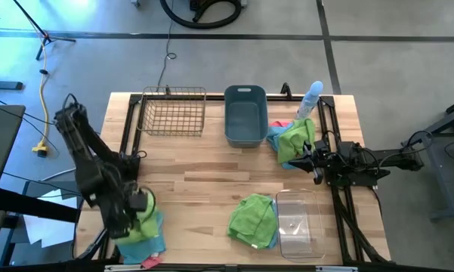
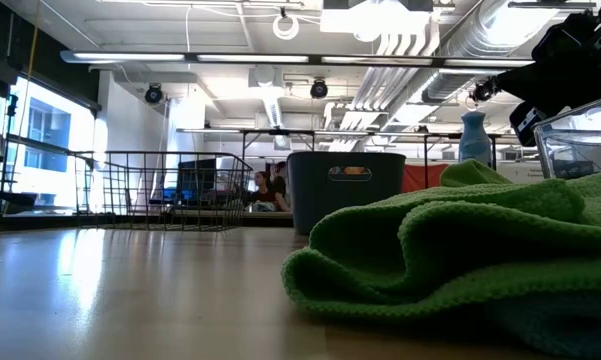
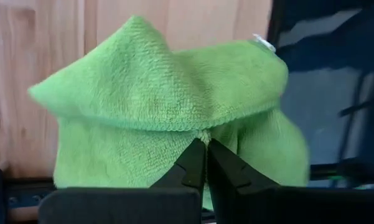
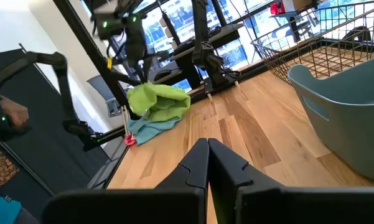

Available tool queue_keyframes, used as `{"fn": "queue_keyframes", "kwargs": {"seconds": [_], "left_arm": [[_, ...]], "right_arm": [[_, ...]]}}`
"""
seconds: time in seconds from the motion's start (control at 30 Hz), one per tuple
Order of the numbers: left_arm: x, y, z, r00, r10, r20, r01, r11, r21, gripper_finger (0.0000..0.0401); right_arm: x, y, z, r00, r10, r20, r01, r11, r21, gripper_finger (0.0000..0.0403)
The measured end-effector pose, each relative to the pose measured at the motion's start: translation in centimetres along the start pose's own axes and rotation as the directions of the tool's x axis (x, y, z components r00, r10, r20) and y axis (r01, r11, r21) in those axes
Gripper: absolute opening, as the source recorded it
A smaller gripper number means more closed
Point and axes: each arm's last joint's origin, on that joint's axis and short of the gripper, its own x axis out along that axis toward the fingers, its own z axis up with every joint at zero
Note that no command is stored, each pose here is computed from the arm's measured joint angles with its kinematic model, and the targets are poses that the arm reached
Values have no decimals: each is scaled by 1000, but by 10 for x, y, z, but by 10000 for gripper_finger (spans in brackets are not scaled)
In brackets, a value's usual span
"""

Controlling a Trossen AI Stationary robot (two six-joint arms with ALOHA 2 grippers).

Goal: Sort microfiber towel by color & place in baskets
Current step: Put the bottom left green towel into the wire basket

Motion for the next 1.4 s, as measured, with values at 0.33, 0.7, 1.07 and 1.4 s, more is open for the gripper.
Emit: {"fn": "queue_keyframes", "kwargs": {"seconds": [0.33, 0.7, 1.07, 1.4], "left_arm": [[-45, 26, 34, 975, -80, 209, 81, 997, 8, 0], [-82, 51, 96, 912, 38, 409, -114, 980, 164, 0], [-135, 98, 143, 750, 306, 586, -492, 850, 186, 0], [-190, 138, 155, 528, 553, 645, -750, 660, 49, 0]], "right_arm": [[0, 0, 0, 1000, 0, 0, 0, 1000, 0, 0], [0, 0, 0, 1000, 0, 0, 0, 1000, 0, 0], [0, 0, 0, 1000, 0, 0, 0, 1000, 0, 0], [0, 0, 0, 1000, 0, 0, 0, 1000, 0, 0]]}}
